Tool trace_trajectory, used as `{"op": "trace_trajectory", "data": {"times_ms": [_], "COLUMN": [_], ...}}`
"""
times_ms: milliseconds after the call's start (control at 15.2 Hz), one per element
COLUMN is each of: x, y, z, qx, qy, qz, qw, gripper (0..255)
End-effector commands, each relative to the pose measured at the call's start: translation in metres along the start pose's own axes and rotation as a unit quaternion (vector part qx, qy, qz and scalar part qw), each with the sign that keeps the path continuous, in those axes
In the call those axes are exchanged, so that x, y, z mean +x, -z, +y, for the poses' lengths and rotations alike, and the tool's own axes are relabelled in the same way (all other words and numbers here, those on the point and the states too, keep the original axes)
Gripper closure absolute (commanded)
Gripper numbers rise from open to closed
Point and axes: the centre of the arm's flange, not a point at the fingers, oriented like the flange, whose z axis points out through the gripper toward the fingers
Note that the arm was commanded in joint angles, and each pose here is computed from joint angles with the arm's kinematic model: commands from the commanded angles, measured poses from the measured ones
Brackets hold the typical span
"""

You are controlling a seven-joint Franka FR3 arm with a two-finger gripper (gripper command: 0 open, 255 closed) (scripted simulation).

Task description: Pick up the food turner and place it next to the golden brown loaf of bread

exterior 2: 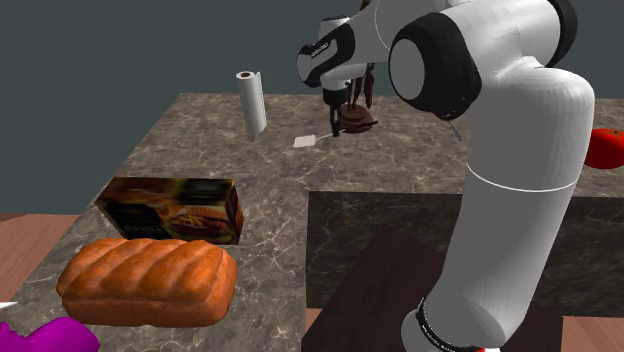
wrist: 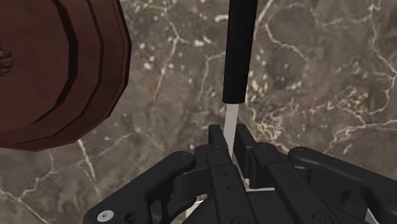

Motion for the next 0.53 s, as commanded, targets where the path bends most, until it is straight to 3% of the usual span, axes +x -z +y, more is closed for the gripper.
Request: {"op": "trace_trajectory", "data": {"times_ms": [0,462], "x": [0.000,-0.002], "y": [0.010,0.047], "z": [0.000,0.000], "qx": [0.000,0.000], "qy": [0.000,0.000], "qz": [0.000,0.000], "qw": [1.0000,1.0000], "gripper": [255,255]}}
